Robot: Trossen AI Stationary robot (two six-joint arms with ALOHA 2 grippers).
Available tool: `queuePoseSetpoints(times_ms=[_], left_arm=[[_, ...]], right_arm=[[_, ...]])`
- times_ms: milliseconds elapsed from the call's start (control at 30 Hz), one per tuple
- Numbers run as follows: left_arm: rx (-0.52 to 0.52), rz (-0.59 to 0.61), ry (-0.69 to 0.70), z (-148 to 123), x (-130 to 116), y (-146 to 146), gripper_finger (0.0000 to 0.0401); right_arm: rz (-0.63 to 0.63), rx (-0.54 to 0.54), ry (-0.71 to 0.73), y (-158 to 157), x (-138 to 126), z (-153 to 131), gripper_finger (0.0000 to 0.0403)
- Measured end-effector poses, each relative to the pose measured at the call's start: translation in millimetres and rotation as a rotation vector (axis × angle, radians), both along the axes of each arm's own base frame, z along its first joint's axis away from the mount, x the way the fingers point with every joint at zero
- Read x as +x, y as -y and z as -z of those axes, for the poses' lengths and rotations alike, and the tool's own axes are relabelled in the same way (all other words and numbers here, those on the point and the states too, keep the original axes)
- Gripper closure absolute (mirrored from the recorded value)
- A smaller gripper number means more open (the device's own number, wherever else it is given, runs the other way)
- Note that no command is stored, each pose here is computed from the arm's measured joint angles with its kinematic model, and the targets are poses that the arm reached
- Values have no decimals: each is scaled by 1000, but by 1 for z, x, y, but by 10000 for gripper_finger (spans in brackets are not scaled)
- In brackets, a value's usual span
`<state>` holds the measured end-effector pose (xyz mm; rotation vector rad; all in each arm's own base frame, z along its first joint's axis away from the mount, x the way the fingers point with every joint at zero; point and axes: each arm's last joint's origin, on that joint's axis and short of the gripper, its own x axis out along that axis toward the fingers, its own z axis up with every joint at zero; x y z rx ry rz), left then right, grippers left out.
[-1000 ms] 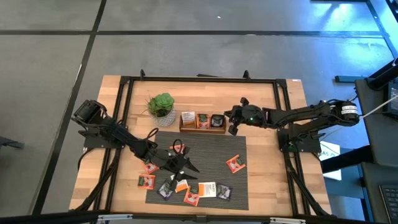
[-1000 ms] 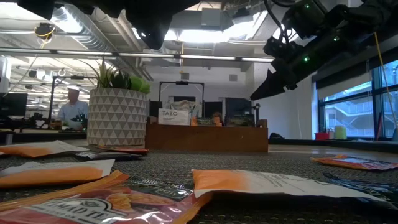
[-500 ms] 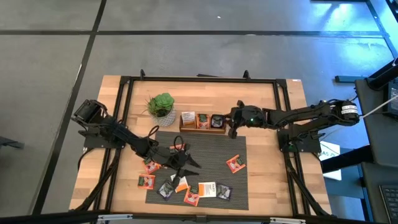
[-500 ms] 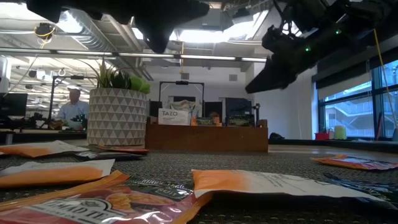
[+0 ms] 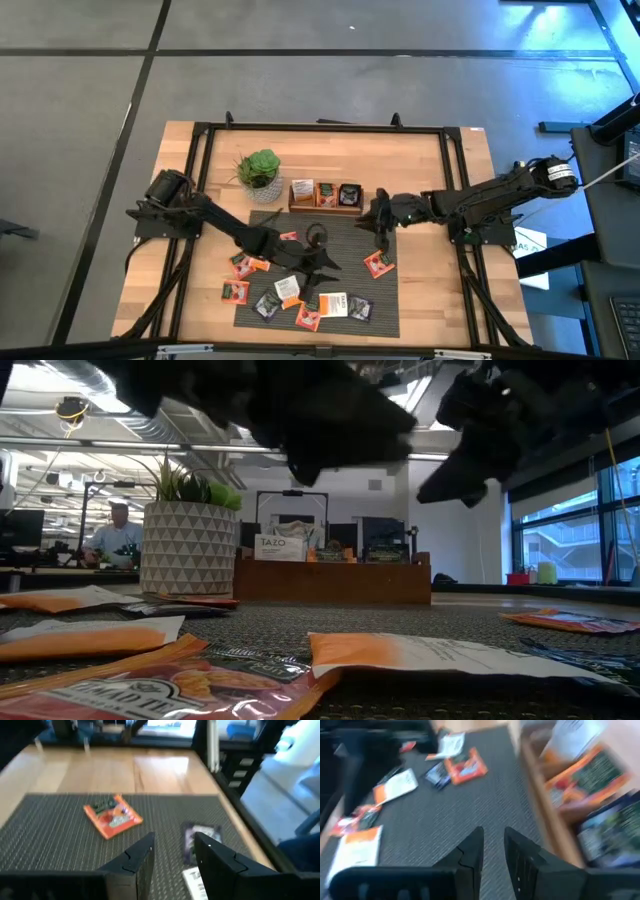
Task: Pick & Place Tea
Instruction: Put the orange tea bag into the middle section of the wooden organizer
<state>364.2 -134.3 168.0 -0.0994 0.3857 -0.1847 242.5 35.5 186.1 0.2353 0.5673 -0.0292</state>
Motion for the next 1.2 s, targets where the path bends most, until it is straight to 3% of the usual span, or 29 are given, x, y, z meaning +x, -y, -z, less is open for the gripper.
queuePoseSetpoints(times_ms=[333,567,900,1200], left_arm=[[58,16,-56,11,55,5,265],[72,-50,-76,29,85,-7,265],[35,-123,-128,58,100,-26,265],[-12,-154,-154,82,103,-33,265]], right_arm=[[79,295,-261,-46,-26,17,323],[233,374,-411,-64,-47,27,323],[282,378,-429,-66,-52,29,320],[263,353,-433,-66,-52,29,274]])
